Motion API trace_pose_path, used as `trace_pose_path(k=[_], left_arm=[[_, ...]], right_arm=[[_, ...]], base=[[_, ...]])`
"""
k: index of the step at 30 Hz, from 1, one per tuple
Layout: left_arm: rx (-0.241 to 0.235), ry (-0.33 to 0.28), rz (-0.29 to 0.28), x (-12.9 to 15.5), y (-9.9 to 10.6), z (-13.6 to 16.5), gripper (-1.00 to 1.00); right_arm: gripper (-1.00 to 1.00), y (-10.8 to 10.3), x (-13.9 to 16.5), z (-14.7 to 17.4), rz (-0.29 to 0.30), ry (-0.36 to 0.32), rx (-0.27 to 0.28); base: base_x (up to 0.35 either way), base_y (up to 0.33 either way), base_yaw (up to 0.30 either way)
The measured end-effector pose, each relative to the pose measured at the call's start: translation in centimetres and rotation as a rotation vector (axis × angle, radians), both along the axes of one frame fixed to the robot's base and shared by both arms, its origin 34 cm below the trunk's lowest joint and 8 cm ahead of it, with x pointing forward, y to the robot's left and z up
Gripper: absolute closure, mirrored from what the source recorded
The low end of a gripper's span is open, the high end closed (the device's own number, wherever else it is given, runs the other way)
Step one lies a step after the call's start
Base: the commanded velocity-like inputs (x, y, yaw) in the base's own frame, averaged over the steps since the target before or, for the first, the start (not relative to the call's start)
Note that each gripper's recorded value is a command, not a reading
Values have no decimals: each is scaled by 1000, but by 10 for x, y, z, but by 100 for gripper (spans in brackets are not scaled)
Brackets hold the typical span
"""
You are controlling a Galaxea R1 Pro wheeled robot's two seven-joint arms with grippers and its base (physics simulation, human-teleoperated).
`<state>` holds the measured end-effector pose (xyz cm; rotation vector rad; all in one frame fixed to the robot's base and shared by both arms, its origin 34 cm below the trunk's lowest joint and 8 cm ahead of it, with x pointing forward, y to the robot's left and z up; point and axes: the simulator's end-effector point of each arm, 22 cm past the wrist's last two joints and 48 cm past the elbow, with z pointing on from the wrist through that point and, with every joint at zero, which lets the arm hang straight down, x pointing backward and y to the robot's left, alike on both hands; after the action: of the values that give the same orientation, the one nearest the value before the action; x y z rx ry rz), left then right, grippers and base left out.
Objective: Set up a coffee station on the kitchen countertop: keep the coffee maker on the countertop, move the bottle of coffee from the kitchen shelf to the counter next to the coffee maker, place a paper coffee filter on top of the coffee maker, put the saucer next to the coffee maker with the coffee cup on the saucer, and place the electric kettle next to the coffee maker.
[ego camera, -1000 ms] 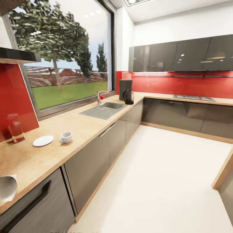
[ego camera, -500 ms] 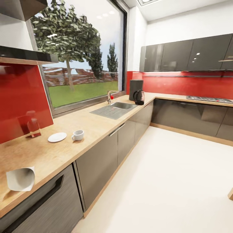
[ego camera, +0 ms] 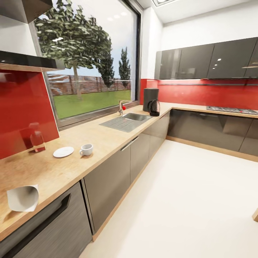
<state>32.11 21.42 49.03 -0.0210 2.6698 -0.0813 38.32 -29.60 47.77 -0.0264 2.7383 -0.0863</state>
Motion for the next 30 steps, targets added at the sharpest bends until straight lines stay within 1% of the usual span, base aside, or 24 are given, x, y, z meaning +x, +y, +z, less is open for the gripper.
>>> trace_pose_path(k=[1, 2, 4, 5, 6, 8, 9, 12, 13, 14, 16, 17, 19, 21, 24, 25, 30], left_arm=[[0, -13, 2, 4, 1, 2, -100], [2, -92, 6, 28, 2, 15, -100], [4, -209, 11, 65, 5, 40, -100], [6, -301, 15, 94, 7, 62, -100], [7, -377, 18, 118, 8, 83, -100], [7, -447, 22, 139, 9, 105, -100], [8, -517, 25, 159, 11, 129, -100], [10, -641, 30, 193, 14, 176, -100], [12, -704, 32, 208, 16, 205, -100], [13, -731, 34, 214, 17, 219, -100], [13, -763, 36, 223, 18, 242, -100], [13, -781, 38, 228, 19, 260, -100], [14, -798, 40, 232, 21, 278, -100], [14, -828, 43, 237, 22, 304, -100], [16, -842, 45, 239, 23, 314, -100], [18, -854, 48, 240, 24, 321, -100], [21, -875, 53, 242, 26, 332, -100]], right_arm=[[-100, 0, 0, 0, 0, -1, 0], [-100, 0, 0, 0, -1, -1, -1], [-100, 0, 0, 0, -1, -1, -1], [-100, 0, 0, 0, -1, -1, 0], [-100, 0, 0, 0, -1, 0, 0], [-100, 0, 0, 0, -1, 0, 0], [-100, 0, 0, 0, -1, 0, 0], [-100, 0, 0, 0, -1, 0, 0], [-100, 0, 0, 0, -1, 0, 0], [-100, 0, 0, 0, -1, 0, 0], [-100, 0, 0, 0, -1, 0, 0], [-100, 0, 0, 0, -1, 0, -1], [-100, 0, 0, 0, -1, 0, 0], [-100, 0, 0, 0, 0, 0, -1], [-100, 0, 0, 0, 0, 0, -1], [-100, 0, 0, 0, 0, 0, -1], [-100, 0, 0, 0, 0, 0, -1]], base=[[0, 0, 0], [0, 0, 0], [0, 0, 0], [0, 0, 0], [0, 0, 0], [0, 0, 0], [0, 0, 0], [0, 0, 0], [0, 0, 0], [0, 0, 0], [0, 0, 0], [0, 0, 0], [0, 0, 0], [0, 0, 0], [0, 0, 0], [0, 0, 0], [0, 0, 0]])
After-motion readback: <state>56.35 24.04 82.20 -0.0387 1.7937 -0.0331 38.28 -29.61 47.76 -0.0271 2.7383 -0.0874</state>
